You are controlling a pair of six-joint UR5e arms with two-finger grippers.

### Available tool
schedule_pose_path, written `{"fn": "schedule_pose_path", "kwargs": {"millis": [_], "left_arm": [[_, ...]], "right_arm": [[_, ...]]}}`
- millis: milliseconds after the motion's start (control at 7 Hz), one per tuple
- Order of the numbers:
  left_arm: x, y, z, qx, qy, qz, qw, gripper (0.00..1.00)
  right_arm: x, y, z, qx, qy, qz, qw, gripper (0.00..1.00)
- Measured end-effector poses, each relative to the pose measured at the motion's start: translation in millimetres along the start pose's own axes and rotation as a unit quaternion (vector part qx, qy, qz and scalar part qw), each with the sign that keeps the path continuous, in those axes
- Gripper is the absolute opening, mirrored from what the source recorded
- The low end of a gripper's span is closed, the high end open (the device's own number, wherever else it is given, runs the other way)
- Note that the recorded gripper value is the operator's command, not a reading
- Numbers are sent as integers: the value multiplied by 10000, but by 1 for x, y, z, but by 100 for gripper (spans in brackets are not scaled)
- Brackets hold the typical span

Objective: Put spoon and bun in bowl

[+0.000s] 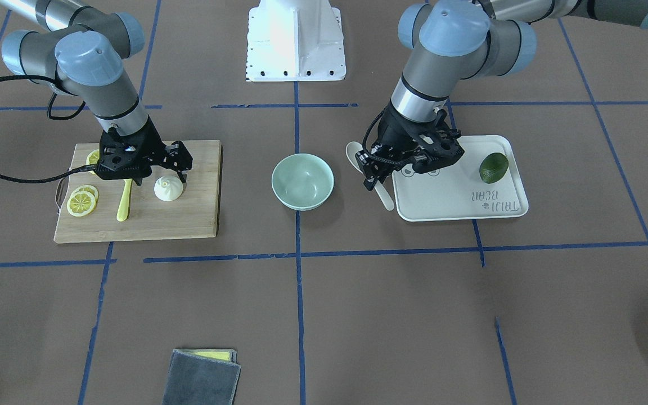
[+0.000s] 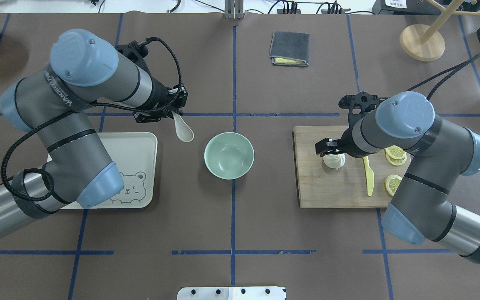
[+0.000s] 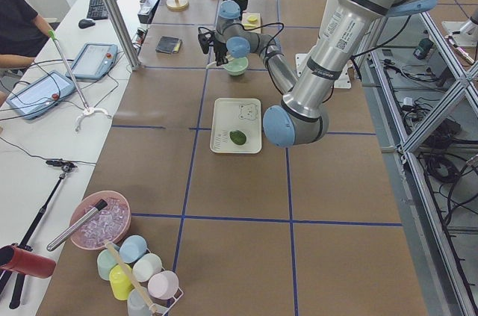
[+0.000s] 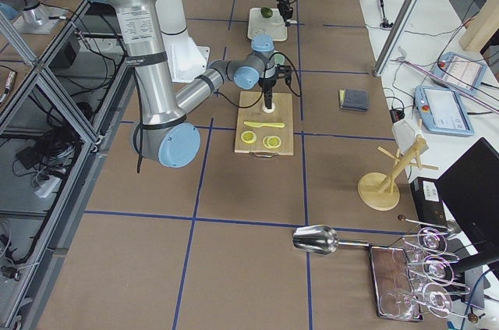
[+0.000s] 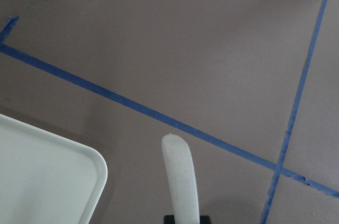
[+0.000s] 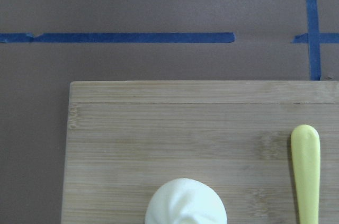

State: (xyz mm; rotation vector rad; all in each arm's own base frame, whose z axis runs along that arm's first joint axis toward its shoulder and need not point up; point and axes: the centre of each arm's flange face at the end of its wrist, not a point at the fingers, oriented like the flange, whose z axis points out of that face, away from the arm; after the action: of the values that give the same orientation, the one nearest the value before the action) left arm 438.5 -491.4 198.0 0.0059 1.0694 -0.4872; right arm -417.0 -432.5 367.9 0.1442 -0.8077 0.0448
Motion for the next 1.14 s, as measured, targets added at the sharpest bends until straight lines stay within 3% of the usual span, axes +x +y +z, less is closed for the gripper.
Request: {"fn": "schedule_pose_path", "kwargs": {"millis": [143,286,429,571,714,1143], "left_arm": [[7,5,2,-31,38,-2,10000,0],[12,12,7,-84,68,-37,9999,0],[19,22,20,-168,144,-95,9997,0],[22,26,33,-221,254,-146,9993,0],[20,27,46,-258,320,-170,9990,0],[20,32,61,-320,387,-266,9984,0]], "right_arm": [[-5,0,8,-42,30,-16,10000,95],[-6,1,15,-81,71,-25,9999,76],[-6,1,20,-105,101,-30,9999,52],[-5,1,21,-109,112,-30,9999,16],[-5,-1,19,-95,110,-35,9999,0],[1,-14,6,-8,43,-2,10000,0]]}}
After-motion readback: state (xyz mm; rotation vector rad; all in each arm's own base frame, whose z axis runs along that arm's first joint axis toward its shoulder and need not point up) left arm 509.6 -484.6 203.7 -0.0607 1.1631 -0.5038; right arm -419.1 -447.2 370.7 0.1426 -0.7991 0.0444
